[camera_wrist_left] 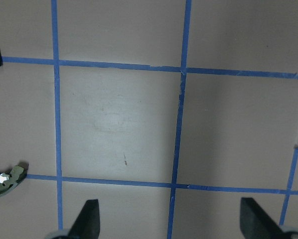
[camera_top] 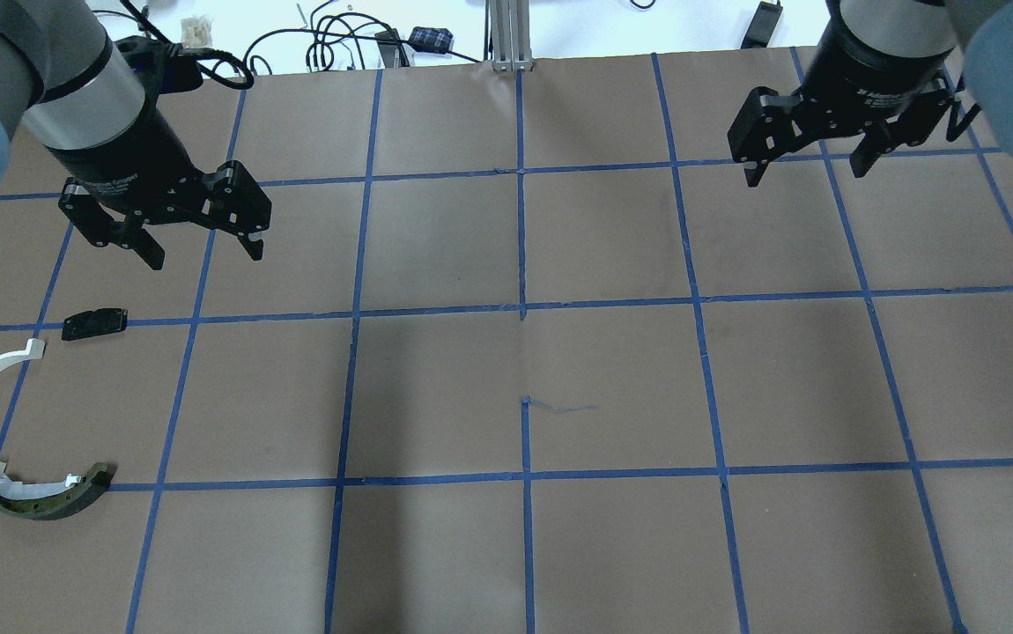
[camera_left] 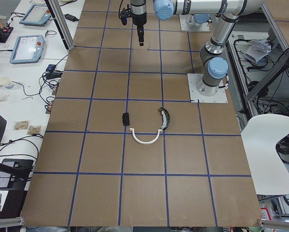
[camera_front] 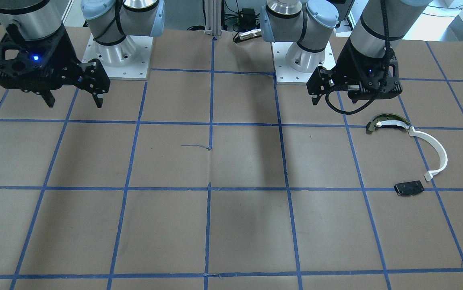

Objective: Place bearing gear from tray to pile

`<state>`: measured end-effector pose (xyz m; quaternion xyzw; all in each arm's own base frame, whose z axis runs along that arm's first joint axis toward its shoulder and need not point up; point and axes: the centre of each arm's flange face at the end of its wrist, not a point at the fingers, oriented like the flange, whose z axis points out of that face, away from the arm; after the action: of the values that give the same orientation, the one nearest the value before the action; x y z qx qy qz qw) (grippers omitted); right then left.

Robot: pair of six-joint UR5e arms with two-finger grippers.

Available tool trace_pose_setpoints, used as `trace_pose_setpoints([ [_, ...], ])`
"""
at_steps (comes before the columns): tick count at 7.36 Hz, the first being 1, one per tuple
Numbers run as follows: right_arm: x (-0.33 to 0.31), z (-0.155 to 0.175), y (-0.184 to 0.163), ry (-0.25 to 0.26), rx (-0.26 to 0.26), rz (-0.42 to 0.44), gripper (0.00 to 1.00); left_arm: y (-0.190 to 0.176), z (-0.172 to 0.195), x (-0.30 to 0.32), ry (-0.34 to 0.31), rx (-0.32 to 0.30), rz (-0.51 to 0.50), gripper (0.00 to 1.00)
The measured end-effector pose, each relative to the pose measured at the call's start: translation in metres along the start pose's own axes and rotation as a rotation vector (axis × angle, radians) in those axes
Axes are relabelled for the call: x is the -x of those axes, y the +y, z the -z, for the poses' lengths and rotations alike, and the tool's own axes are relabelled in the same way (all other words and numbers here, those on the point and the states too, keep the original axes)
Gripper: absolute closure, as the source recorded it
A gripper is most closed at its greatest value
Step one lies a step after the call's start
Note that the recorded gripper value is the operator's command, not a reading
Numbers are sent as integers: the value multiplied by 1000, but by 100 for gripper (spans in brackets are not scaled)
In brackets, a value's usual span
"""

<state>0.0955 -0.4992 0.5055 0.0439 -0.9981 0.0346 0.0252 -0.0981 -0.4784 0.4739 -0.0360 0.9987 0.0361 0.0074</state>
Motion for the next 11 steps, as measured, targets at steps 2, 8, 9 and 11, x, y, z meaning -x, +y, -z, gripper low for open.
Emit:
trace_pose_setpoints([
  [2, -100, -4, 2, 57, 40, 217, 0, 0, 0, 0, -1, 0, 0, 0],
  [8, -390, -131, 61, -69, 149, 719, 0, -1, -1, -1, 6, 3, 0, 0],
  [9, -430, -164, 67, -59, 133, 795, 0, 0, 0, -1, 6, 1, 0, 0],
  [11, -493, -237, 82, -65, 84, 957, 0, 0, 0, 0, 4, 0, 0, 0],
])
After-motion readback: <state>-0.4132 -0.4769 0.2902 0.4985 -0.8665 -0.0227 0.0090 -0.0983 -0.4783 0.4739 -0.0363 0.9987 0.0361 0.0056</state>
